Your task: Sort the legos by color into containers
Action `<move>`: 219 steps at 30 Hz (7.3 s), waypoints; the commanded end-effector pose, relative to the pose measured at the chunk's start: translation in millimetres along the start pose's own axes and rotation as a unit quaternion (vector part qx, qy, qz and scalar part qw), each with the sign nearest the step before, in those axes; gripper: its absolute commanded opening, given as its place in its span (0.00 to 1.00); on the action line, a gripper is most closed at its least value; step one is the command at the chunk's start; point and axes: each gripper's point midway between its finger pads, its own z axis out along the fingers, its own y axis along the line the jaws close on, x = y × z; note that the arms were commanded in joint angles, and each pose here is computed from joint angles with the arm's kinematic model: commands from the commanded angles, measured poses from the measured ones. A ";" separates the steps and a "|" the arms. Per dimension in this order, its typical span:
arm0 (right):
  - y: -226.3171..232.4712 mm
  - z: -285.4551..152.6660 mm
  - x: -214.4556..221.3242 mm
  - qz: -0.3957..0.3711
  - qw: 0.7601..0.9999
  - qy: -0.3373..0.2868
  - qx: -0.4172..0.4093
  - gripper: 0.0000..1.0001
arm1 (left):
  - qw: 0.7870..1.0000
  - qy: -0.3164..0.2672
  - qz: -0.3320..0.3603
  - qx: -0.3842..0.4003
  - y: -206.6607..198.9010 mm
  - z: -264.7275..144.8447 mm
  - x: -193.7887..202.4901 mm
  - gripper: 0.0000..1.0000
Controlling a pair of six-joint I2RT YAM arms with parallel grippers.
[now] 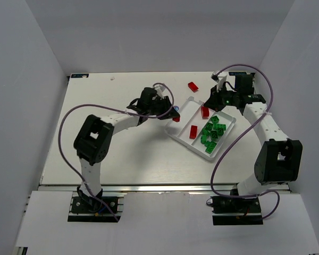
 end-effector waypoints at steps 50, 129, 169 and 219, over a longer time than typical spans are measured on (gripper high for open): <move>-97.5 64.8 3.6 0.079 0.984 0.091 0.130 0.71 | 0.991 -0.044 0.074 -0.100 -27.9 -16.7 -4.1 0.13; -27.9 61.2 68.4 -0.011 0.994 0.108 0.000 0.00 | 0.963 -0.195 -0.013 -0.184 19.7 -181.6 32.7 0.56; -104.1 23.4 21.1 0.042 0.980 0.028 0.193 0.89 | 0.962 -0.204 -0.022 -0.179 22.7 -186.6 38.2 0.56; -235.3 77.1 112.0 0.385 0.814 0.067 0.430 0.63 | 0.962 -0.180 -0.036 -0.201 29.2 -176.0 40.5 0.55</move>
